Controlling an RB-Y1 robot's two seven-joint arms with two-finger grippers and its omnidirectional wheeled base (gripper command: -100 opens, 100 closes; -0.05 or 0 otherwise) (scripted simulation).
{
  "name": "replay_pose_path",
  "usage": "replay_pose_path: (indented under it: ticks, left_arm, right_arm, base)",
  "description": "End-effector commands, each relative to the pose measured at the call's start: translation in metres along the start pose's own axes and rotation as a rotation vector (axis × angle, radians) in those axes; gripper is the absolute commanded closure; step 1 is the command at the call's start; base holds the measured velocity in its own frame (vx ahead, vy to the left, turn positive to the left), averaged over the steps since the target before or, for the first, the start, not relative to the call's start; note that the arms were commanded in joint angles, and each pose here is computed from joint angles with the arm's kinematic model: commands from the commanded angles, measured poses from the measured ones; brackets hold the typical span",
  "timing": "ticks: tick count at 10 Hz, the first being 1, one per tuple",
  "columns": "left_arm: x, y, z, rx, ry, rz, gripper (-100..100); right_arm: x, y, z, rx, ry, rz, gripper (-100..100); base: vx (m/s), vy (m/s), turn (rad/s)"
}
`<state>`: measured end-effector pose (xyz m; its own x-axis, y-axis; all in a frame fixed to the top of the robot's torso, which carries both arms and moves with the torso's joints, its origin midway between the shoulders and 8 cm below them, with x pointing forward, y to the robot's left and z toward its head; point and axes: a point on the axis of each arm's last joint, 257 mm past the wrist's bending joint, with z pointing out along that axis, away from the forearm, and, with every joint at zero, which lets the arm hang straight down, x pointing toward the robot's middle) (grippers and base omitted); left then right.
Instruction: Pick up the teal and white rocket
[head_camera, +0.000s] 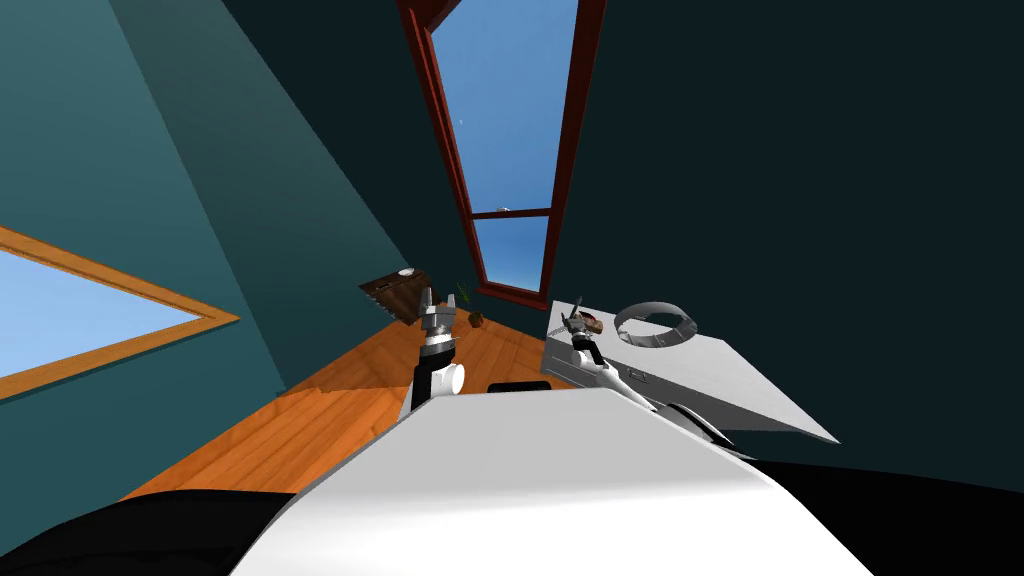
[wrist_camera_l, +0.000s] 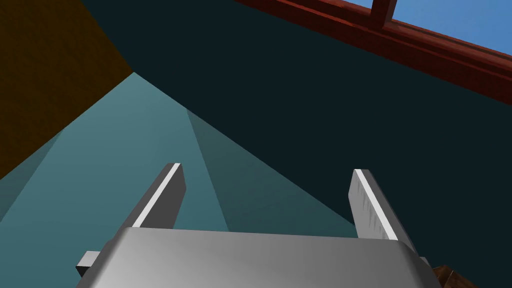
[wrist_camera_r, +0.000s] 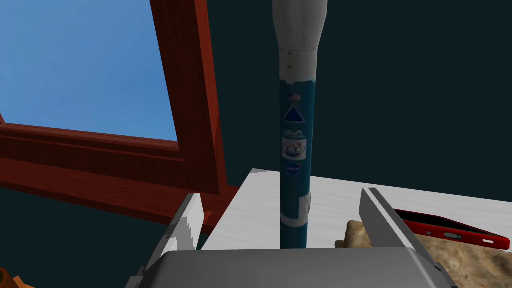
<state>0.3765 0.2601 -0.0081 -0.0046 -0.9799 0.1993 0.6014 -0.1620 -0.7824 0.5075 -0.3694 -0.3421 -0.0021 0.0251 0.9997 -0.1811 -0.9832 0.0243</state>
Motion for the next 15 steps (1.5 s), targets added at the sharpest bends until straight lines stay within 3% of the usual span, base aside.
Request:
replay_pose_path:
  ticks: [1,3,4,6,7,8,9,13,14,15]
  left_arm:
    - [0.0,0.0,0.0,0.0,0.0,0.0,0]
    - [0.0,0.0,0.0,0.0,0.0,0.0,0]
    - [0.0,0.0,0.0,0.0,0.0,0.0,0]
    - [0.0,0.0,0.0,0.0,0.0,0.0,0]
    - [0.0,0.0,0.0,0.0,0.0,0.0,0]
    - [0.0,0.0,0.0,0.0,0.0,0.0,0]
    - [0.0,0.0,0.0,0.0,0.0,0.0,0]
    - [0.0,0.0,0.0,0.0,0.0,0.0,0]
    - [0.0,0.0,0.0,0.0,0.0,0.0,0]
    - [0.0,0.0,0.0,0.0,0.0,0.0,0]
  right_arm:
    - [0.0,0.02,0.005,-0.027,-0.007,-0.001,-100]
    - [0.02,0.08,0.021,-0.105,0.028,0.008,-100]
    - [0.026,0.076,0.023,-0.097,0.043,0.018,-100]
    - [0.012,0.086,0.017,-0.115,0.011,0.004,-100]
    - [0.028,0.114,0.025,-0.151,0.039,0.017,-100]
    - [0.021,0.103,0.024,-0.133,0.025,0.005,-100]
    - [0.022,0.106,0.025,-0.136,0.03,0.01,100]
    - [0.022,0.105,0.025,-0.136,0.03,0.01,100]
    - [0.022,0.105,0.025,-0.136,0.029,0.01,0]
    - [0.012,0.086,0.017,-0.115,0.011,0.004,100]
  base:
    - [-0.046,0.052,0.129]
    - [-0.07,0.095,0.329]
    - [-0.067,0.068,0.122]
    - [-0.018,0.013,-0.035]
    - [-0.033,0.049,0.317]
    - [-0.018,0.024,0.08]
    - [-0.002,0.003,-0.017]
    - [-0.001,0.0,0.001]
    - [0.0,0.0,0.0]
    - [0.036,-0.039,-0.26]
